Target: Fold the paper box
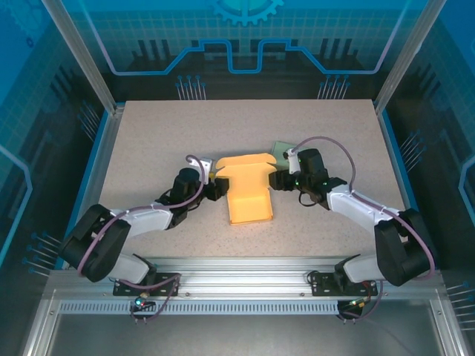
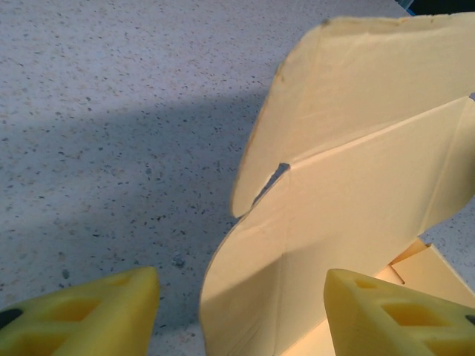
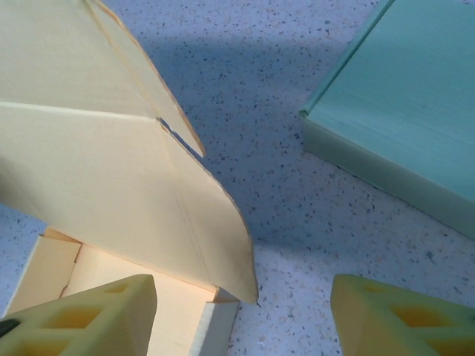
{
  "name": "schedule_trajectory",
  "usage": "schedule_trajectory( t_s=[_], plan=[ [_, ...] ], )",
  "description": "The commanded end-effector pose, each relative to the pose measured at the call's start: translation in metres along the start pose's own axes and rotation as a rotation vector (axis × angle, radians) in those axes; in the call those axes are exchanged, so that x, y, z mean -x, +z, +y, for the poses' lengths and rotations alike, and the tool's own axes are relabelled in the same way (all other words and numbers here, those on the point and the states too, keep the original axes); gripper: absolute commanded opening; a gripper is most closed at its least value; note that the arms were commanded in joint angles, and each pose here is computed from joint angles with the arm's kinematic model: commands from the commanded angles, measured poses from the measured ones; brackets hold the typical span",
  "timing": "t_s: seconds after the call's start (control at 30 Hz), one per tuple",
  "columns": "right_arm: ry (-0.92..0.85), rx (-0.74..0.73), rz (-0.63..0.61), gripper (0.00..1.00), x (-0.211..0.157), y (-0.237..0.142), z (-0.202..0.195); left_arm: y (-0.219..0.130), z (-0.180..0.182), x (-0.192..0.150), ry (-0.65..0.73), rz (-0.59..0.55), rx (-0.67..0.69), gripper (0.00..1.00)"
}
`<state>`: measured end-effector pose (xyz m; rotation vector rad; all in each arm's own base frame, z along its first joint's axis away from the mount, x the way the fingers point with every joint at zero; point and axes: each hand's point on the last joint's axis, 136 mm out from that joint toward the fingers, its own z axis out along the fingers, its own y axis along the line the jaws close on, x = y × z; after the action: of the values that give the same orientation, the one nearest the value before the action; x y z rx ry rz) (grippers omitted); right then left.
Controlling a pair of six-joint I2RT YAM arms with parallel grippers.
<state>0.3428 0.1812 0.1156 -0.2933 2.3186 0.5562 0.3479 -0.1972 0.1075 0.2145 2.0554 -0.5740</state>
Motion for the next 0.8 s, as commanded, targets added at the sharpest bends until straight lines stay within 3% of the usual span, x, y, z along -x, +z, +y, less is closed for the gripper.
schedule_trajectory(
  t_s=[0.0,0.27,0.6,0.77],
  plan=[
    [-0.023,0.027,-0.031,0.61,0.015,0.003,0.006,0.003,-0.011,0.02,0.002,-0.053,-0.056,0.6],
    [-0.037,0.042,-0.012,0.54,0.014,0.019,0.012,0.006,-0.008,0.008,0.014,-0.007,-0.046,0.43],
    [-0.081,0.05,-0.019,0.3,0.017,0.021,0.027,0.012,-0.022,0.022,0.041,-0.024,-0.1,0.16],
    [-0.096,0.019,-0.031,0.21,0.017,0.019,0.029,0.02,-0.038,0.026,0.08,-0.03,-0.119,0.12]
  ],
)
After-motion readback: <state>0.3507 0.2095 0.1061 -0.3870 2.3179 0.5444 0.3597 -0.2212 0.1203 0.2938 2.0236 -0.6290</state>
